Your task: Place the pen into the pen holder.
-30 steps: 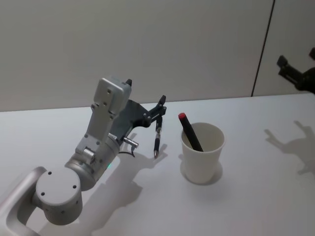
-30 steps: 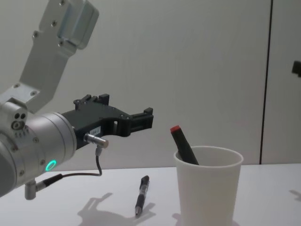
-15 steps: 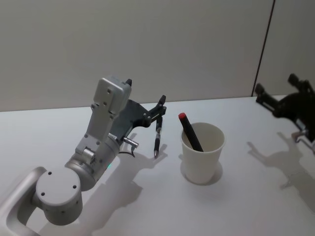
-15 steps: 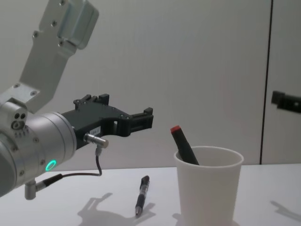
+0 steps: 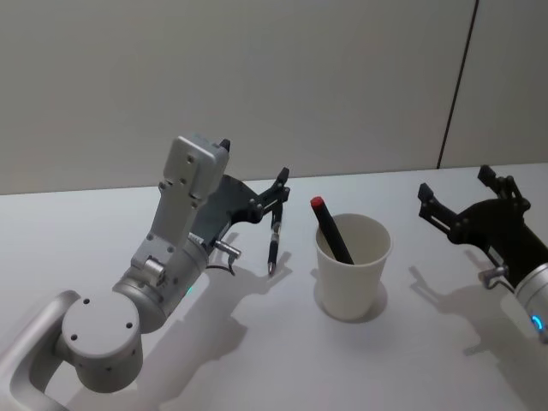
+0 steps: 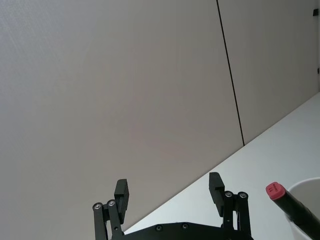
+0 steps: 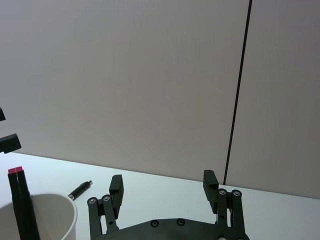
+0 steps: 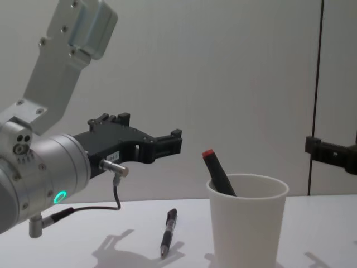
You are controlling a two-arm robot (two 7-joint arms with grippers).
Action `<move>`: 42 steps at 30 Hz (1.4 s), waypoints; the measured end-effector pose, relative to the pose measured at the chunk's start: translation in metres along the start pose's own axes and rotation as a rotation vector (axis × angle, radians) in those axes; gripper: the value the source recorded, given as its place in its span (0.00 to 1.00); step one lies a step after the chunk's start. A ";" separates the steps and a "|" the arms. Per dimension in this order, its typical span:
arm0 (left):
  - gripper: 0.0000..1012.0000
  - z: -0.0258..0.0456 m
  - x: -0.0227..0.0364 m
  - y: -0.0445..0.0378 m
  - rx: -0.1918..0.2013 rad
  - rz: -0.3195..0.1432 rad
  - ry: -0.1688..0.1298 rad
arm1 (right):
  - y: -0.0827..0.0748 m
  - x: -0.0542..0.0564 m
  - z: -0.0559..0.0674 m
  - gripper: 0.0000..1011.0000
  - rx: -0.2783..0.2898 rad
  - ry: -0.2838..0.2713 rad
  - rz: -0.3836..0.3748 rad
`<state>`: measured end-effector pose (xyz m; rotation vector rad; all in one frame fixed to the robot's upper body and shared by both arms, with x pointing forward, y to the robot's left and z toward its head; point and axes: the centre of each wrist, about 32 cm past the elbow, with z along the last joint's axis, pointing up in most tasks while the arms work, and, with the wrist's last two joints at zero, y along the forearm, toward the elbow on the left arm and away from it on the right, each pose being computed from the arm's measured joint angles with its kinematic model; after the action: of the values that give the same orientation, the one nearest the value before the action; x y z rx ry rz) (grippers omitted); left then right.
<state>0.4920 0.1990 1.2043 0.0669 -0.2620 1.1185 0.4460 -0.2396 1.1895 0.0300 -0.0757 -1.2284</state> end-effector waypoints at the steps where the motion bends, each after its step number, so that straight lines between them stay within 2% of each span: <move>1: 0.99 0.0000 0.0001 0.0000 0.001 -0.001 0.000 | 0.000 -0.001 0.000 0.99 -0.001 0.000 -0.001; 8: 0.99 0.0004 0.0010 0.0007 0.023 -0.011 0.002 | -0.002 -0.003 -0.001 0.99 -0.004 -0.001 -0.002; 18: 0.99 -0.0003 -0.0006 0.0025 0.083 -0.024 0.018 | -0.002 -0.003 -0.001 0.99 -0.004 -0.002 -0.002; 24: 0.99 -0.0030 -0.0062 0.0023 0.111 -0.021 0.039 | -0.002 -0.003 -0.001 0.99 -0.004 -0.002 -0.002; 27: 0.99 -0.0061 -0.0110 0.0013 0.127 -0.010 0.051 | -0.002 -0.003 -0.001 0.99 -0.004 -0.002 -0.001; 35: 0.99 -0.0130 -0.0190 -0.0016 0.145 0.013 0.067 | -0.002 -0.003 -0.001 0.99 -0.003 -0.002 -0.001; 42: 0.99 -0.0213 -0.0267 -0.0073 0.151 0.035 0.093 | -0.002 -0.003 -0.001 0.99 -0.004 -0.002 -0.001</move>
<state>0.4913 0.1762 1.1778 0.1441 -0.0955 1.1717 0.4433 -0.2371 1.1887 0.0260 -0.0749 -1.2295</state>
